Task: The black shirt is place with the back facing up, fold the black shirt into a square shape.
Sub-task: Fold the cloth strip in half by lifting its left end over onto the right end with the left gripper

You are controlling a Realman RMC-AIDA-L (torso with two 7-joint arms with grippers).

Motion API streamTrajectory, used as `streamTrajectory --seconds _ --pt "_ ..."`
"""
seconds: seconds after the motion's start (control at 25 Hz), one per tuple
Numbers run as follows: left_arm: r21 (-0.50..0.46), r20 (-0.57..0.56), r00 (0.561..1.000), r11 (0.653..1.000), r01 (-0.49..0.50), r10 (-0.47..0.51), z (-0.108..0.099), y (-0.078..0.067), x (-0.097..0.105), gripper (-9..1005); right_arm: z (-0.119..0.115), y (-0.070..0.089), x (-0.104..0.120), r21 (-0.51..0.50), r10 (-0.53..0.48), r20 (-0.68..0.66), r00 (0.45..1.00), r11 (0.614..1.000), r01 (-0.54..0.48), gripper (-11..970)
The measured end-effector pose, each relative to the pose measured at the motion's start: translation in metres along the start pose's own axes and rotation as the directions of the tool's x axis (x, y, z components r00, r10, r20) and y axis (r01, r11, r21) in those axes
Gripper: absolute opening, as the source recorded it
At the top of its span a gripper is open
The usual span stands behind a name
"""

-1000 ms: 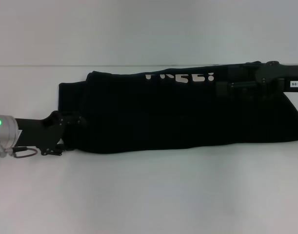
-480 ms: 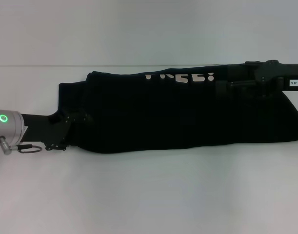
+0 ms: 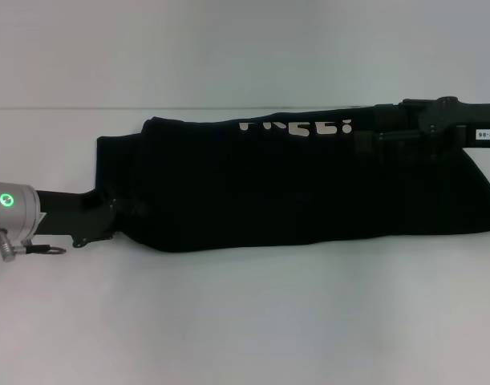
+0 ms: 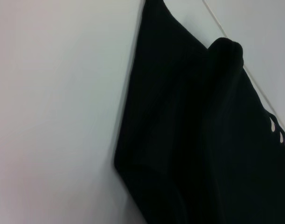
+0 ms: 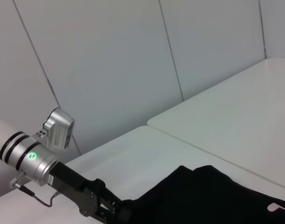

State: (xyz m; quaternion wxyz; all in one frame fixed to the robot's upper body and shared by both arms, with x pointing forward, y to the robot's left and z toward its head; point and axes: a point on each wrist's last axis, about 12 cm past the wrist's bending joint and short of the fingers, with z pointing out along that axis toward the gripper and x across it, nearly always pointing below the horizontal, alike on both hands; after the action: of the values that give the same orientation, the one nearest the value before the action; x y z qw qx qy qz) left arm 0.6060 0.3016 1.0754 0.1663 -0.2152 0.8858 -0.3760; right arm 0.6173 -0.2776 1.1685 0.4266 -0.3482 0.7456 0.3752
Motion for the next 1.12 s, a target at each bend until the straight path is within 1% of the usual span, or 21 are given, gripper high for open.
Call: streamTrajectory --seconds 0.28,0.48,0.72,0.88,1.0,1.12 --pt "-0.007 0.000 1.000 1.000 -0.023 0.023 0.000 0.003 0.001 330 0.000 0.000 0.000 0.003 0.000 0.000 1.000 1.000 0.000 901" --pt "-0.008 -0.013 0.999 0.999 -0.046 0.046 0.000 0.004 0.003 95 0.000 -0.001 0.000 0.006 0.000 0.000 1.000 1.000 0.000 901" --pt "-0.006 -0.024 0.996 0.996 -0.084 0.084 -0.001 0.005 0.004 32 -0.001 -0.001 0.002 0.008 0.005 0.002 1.000 1.000 -0.005 901" --pt "-0.007 -0.022 0.993 0.993 -0.118 0.117 -0.006 0.007 0.003 37 -0.001 -0.002 0.003 0.021 0.015 0.012 1.000 1.000 -0.015 901" --pt "-0.021 -0.006 0.989 0.989 -0.145 0.145 -0.013 0.013 0.000 40 0.001 -0.003 0.004 0.038 0.027 0.018 0.999 0.999 -0.028 900" --pt "-0.039 0.014 0.986 0.985 -0.167 0.168 -0.023 0.022 -0.003 44 0.005 -0.004 0.006 0.053 0.038 0.024 0.999 0.998 -0.039 900"
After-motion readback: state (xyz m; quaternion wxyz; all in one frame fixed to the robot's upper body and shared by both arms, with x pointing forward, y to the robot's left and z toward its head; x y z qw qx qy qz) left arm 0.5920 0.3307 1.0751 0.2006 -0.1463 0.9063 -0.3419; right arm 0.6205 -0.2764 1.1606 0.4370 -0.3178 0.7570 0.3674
